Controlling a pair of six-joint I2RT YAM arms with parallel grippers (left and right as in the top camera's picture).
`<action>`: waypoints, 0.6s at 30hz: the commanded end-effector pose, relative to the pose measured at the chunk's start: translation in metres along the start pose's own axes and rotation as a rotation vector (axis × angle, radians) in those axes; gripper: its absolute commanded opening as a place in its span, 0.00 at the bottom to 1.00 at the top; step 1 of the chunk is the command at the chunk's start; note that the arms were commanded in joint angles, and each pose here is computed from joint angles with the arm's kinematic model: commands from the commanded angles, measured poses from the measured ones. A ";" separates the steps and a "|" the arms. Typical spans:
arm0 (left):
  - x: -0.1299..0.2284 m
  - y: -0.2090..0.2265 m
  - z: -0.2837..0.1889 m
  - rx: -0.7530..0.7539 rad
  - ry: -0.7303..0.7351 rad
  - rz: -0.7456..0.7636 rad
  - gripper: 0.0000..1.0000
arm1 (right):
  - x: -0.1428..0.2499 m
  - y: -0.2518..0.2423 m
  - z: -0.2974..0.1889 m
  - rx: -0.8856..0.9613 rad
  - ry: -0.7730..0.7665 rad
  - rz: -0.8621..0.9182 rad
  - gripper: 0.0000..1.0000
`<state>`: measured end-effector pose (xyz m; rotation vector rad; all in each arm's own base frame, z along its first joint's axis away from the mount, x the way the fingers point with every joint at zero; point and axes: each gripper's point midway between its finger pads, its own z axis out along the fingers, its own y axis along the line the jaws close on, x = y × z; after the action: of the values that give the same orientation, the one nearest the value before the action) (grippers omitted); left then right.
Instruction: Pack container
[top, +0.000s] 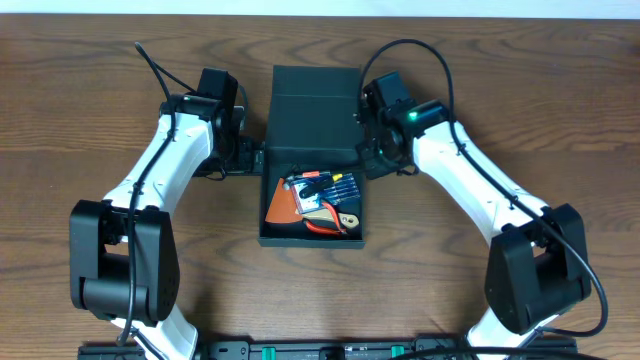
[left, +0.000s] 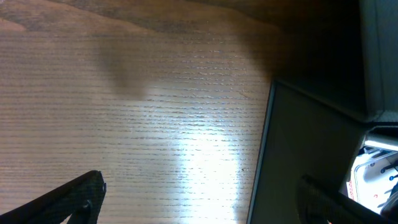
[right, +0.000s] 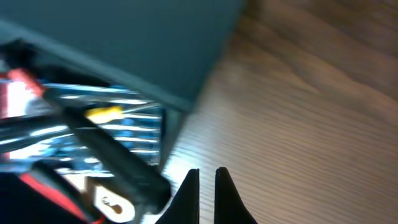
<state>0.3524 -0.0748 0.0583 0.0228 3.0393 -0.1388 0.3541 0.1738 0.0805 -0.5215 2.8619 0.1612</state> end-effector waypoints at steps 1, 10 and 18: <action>0.004 -0.001 0.004 0.003 0.020 0.015 0.95 | 0.006 0.029 0.005 -0.095 0.021 -0.093 0.01; 0.004 -0.001 0.004 0.003 0.020 0.018 0.96 | 0.011 0.039 0.011 -0.068 0.038 -0.150 0.01; 0.004 -0.001 0.004 0.003 0.020 0.018 0.96 | 0.020 0.008 0.010 0.018 0.087 -0.107 0.01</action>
<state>0.3524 -0.0749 0.0583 0.0234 3.0393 -0.1394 0.3312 0.1994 0.0759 -0.7251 2.8656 0.2014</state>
